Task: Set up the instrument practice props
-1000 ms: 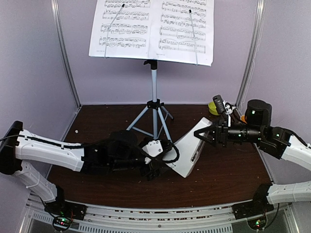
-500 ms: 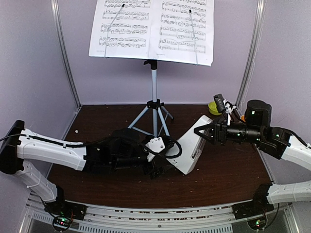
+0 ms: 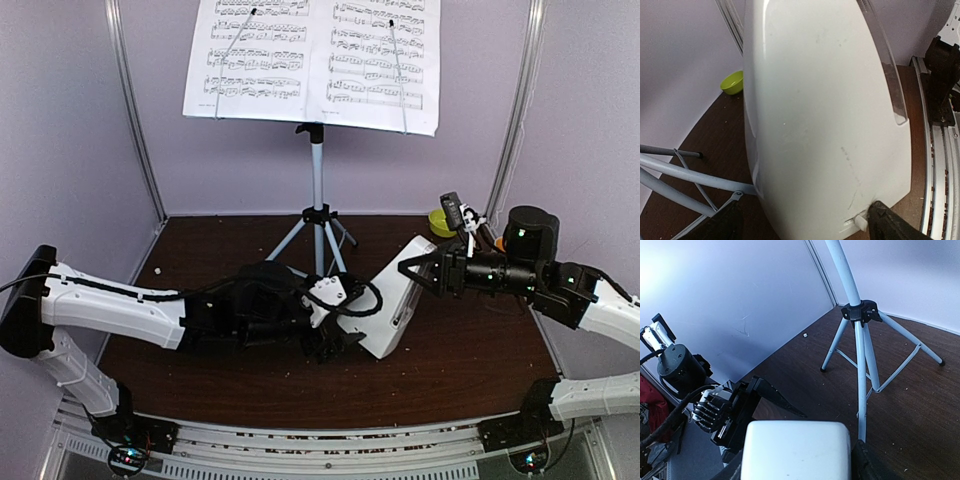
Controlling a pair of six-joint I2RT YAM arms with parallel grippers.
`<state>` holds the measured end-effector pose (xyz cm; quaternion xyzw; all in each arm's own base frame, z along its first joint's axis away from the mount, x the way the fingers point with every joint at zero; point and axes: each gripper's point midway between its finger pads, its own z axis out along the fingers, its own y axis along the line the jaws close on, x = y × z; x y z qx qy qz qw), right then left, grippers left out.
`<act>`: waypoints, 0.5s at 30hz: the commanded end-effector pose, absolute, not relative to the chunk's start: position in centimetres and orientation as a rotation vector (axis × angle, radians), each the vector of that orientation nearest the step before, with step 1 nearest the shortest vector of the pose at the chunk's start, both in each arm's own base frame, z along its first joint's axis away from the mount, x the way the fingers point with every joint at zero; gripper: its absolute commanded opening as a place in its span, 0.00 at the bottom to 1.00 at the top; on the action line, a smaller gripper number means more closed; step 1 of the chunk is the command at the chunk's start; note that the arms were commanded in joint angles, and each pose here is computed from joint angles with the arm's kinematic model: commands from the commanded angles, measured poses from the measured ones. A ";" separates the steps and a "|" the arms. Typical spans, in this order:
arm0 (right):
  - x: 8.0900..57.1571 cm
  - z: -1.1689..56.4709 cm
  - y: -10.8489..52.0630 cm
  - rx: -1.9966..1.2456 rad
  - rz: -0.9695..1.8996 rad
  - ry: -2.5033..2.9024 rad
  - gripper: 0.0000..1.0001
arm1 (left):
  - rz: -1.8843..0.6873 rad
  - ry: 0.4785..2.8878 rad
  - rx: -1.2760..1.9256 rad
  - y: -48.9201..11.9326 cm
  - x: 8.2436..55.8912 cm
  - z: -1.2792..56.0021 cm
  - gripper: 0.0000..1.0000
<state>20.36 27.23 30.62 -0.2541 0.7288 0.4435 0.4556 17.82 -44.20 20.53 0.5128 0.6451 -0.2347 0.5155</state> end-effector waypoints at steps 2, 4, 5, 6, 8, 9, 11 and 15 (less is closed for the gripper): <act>20.0 35.3 27.4 -0.602 1.149 1.621 0.17 | -0.581 1.520 1.208 -44.7 17.9 21.7 0.86; 20.1 35.3 27.4 -0.604 1.149 1.622 0.17 | -0.582 1.513 1.210 -44.6 17.8 21.8 0.85; 20.0 35.3 27.4 -0.605 1.149 1.623 0.17 | -0.583 1.510 1.214 -44.6 17.7 21.8 0.84; 20.1 35.4 27.4 -0.605 1.150 1.620 0.17 | -0.582 1.510 1.218 -44.5 17.7 21.7 0.84; 20.0 35.6 27.5 -0.608 1.152 1.616 0.17 | -0.581 1.509 1.223 -44.5 17.6 21.7 0.83; 20.0 35.6 27.5 -0.610 1.153 1.617 0.17 | -0.584 1.505 1.224 -44.5 17.6 21.8 0.82; 20.0 35.6 27.6 -0.614 1.156 1.618 0.17 | -0.586 1.499 1.226 -44.4 17.5 21.9 0.81; 20.0 35.7 27.7 -0.615 1.158 1.618 0.16 | -0.585 1.493 1.226 -44.2 17.4 22.0 0.80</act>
